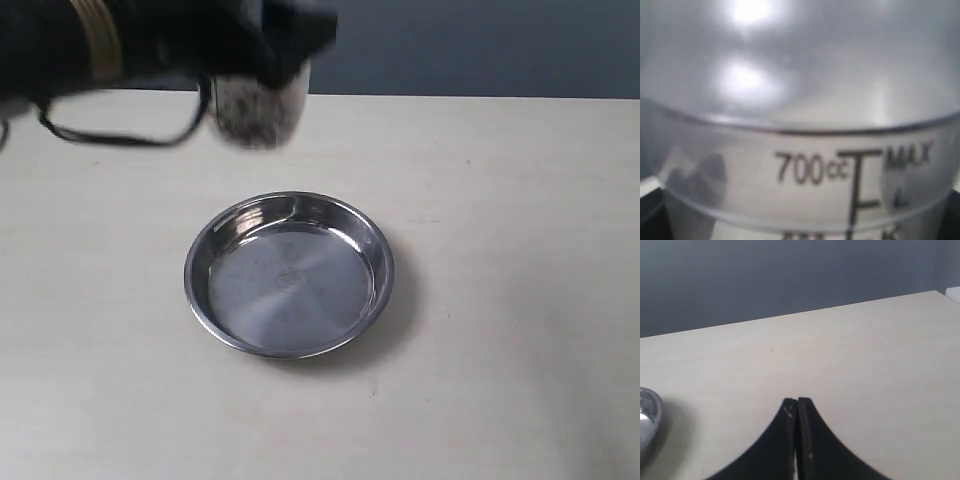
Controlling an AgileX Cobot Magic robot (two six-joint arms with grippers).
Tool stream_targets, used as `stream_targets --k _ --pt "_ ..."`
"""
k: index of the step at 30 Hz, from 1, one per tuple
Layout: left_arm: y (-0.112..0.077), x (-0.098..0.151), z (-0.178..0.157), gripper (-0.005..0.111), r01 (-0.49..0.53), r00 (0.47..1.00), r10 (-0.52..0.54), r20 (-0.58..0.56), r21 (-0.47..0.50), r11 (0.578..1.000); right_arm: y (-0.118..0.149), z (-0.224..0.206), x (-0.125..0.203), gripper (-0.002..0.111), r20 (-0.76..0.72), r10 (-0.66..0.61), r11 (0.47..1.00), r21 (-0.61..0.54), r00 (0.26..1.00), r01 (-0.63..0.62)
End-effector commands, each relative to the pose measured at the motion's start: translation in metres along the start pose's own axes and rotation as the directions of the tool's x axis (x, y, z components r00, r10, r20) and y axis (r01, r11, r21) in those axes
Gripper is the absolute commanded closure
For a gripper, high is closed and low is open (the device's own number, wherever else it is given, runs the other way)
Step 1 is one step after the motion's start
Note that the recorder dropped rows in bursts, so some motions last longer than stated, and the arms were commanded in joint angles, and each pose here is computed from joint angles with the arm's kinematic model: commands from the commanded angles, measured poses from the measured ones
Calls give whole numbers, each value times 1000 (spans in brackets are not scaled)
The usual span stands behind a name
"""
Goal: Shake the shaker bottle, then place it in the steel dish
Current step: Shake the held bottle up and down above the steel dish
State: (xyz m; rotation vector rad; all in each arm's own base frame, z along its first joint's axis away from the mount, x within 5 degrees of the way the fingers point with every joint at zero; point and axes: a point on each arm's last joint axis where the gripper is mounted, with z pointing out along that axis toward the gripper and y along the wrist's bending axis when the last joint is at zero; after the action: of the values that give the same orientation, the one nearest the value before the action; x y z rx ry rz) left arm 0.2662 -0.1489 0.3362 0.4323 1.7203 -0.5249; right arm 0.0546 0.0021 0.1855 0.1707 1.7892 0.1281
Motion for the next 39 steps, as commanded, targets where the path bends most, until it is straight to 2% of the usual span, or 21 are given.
stream_targets --k 1,3,7,8,9,12,13,15,18,19,23,24,25,27,29,31,33,34,36,38,39 --pt "10 83 24 106 63 964 -70 -256 -33 997 0 0 -1 109 15 -4 1000 4 1000 4" --pt "15 90 31 106 97 956 -107 -274 -51 994 0 0 -1 109 15 -4 1000 4 1000 4" --pt "-1 -8 0 106 -51 997 49 61 40 998 0 0 -1 109 15 -4 1000 4 1000 4" --pt "0 -12 -2 106 -39 997 37 67 20 999 0 0 -1 109 15 -4 1000 4 1000 4" --pt "2 1 2 106 -18 1000 17 19 9 1000 0 0 -1 109 15 -4 1000 4 1000 4" --pt "15 90 34 106 59 964 -63 -259 -26 998 0 0 -1 109 15 -4 1000 4 1000 4" --pt "16 98 38 106 77 956 -85 -282 -39 996 0 0 -1 109 15 -4 1000 4 1000 4" --pt "11 69 31 106 61 981 -60 -184 2 998 0 0 -1 109 15 -4 1000 4 1000 4" --pt "-3 -8 -2 106 -79 994 75 78 53 995 0 0 -1 109 17 -4 1000 4 1000 4" --pt "-1 -8 -4 106 -62 996 60 71 34 997 0 0 -1 109 17 -4 1000 4 1000 4" --pt "14 100 31 106 52 965 -47 -256 10 999 0 0 -1 109 17 -4 1000 4 1000 4" --pt "17 111 36 106 104 952 -104 -288 -14 994 0 0 -1 109 17 -4 1000 4 1000 4" --pt "16 105 34 106 125 957 -123 -263 -7 992 0 0 -1 109 15 -4 1000 4 1000 4" --pt "2 53 17 106 70 997 -65 -52 110 991 0 0 -1 109 15 -4 1000 4 1000 4" --pt "-1 18 3 106 0 997 -8 72 107 994 0 0 -1 109 15 -4 1000 4 1000 4" --pt "7 41 9 106 36 999 -35 -32 47 998 0 0 -1 109 15 -4 1000 4 1000 4" --pt "20 99 28 106 71 968 -74 -239 -21 997 0 0 -1 109 15 -4 1000 4 1000 4" --pt "26 110 33 106 108 955 -118 -272 -52 993 0 0 -1 109 15 -4 1000 4 1000 4" --pt "21 86 27 106 158 972 -158 -175 -10 987 0 0 -1 109 15 -4 1000 4 1000 4" --pt "8 32 10 106 55 998 -58 31 99 994 0 0 -1 109 15 -4 1000 4 1000 4" --pt "5 8 -1 106 -2 995 -7 103 86 996 0 0 -1 109 15 -4 1000 4 1000 4"
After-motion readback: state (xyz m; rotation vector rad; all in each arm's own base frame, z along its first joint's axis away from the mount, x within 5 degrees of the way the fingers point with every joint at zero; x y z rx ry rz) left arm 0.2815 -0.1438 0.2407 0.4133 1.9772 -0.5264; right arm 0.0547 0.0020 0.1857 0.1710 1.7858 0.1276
